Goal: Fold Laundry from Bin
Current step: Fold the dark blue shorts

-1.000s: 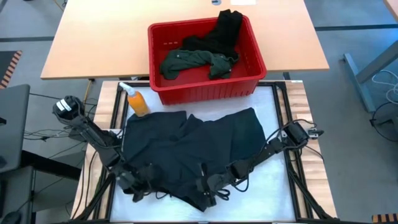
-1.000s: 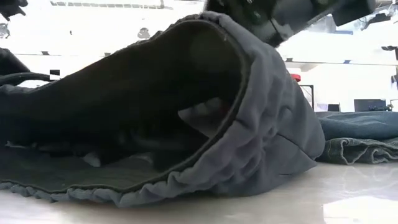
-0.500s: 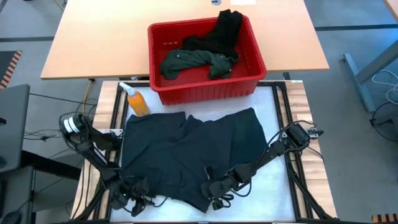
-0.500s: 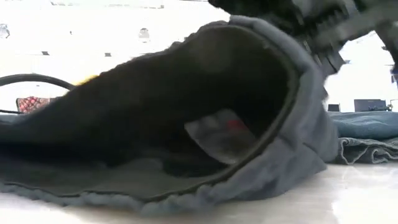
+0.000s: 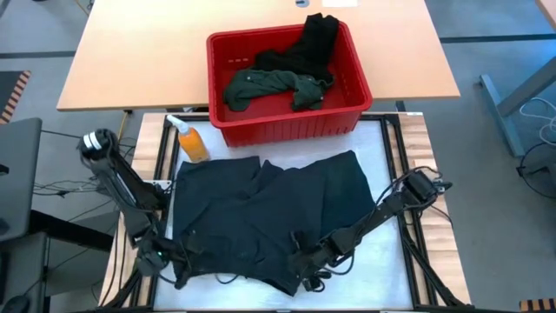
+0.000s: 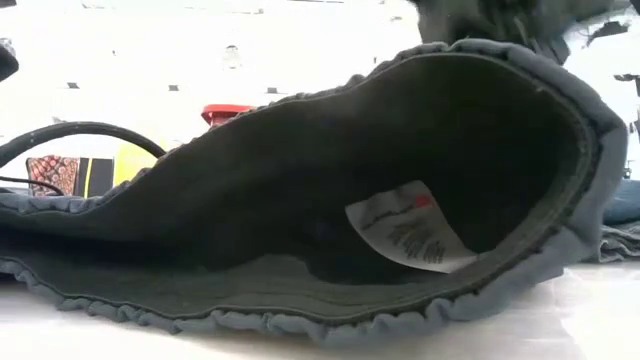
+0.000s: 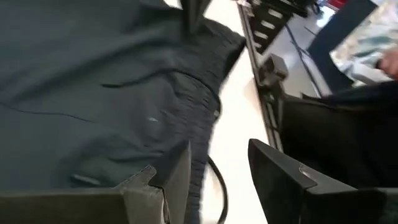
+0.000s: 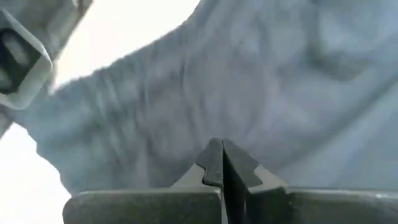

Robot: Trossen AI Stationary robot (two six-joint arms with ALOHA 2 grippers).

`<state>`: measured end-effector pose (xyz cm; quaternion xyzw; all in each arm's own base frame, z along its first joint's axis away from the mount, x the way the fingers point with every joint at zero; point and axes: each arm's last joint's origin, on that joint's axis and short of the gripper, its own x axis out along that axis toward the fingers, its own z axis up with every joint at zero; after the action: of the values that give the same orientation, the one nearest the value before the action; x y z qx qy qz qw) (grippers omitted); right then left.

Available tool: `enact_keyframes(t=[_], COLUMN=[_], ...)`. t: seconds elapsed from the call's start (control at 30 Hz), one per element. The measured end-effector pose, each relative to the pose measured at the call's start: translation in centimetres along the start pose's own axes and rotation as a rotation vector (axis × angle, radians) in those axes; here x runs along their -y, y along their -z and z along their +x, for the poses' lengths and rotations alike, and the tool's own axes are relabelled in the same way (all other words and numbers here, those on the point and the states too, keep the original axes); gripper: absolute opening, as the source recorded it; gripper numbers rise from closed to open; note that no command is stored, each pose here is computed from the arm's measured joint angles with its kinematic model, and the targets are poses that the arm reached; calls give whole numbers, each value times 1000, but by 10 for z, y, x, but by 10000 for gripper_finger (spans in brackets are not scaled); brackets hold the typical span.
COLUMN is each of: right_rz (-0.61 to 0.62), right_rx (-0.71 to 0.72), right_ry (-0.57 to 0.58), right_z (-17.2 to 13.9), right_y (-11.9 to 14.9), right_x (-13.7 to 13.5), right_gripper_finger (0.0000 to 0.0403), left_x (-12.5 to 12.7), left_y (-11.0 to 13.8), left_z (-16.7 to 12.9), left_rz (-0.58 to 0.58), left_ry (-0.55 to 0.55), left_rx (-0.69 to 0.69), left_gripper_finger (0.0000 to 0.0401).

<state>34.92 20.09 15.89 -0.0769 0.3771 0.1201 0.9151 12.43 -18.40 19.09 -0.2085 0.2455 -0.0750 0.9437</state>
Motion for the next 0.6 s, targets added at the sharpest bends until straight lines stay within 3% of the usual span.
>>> enact_keyframes(t=[0.27, 0.4, 0.6], right_rz=[78, 90, 300], right_rx=[63, -8, -153], right_ry=[189, 260, 402], right_z=[-60, -88, -115], right_y=[-24, -23, -10], right_x=[17, 34, 70], right_gripper_finger=[33, 50, 72], left_x=[-7, -2, 21], left_y=[-18, -42, -91], left_z=[9, 36, 96], left_rz=[35, 172, 426], left_ry=[-98, -55, -85], left_rx=[156, 214, 245], left_gripper_finger=[151, 151, 151])
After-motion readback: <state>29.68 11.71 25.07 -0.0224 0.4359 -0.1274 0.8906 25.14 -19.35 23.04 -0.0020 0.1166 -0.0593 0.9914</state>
